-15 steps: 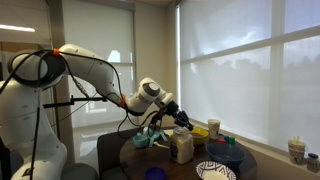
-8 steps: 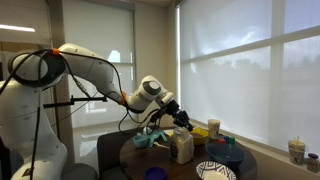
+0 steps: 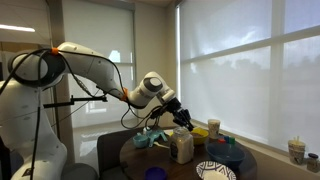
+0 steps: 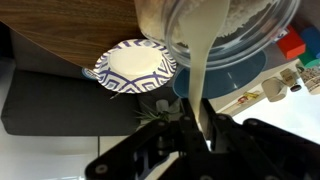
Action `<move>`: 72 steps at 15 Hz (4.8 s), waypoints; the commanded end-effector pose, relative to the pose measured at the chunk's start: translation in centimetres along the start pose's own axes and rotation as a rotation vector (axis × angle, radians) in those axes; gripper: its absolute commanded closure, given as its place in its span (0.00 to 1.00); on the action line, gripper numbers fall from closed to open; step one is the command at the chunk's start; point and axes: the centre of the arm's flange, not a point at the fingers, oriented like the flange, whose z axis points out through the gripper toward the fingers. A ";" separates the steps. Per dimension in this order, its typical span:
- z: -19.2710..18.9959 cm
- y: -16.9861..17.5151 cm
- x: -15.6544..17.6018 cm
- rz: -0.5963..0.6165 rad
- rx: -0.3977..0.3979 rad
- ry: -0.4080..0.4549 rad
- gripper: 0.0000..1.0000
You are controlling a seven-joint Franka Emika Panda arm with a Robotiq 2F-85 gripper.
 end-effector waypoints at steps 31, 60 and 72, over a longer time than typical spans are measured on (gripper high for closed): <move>-4.1 6.3 6.9 0.072 0.055 -0.367 0.97; 6.9 20.4 1.2 -0.282 0.177 -0.505 0.88; 7.8 20.9 0.9 -0.343 0.432 -0.473 0.97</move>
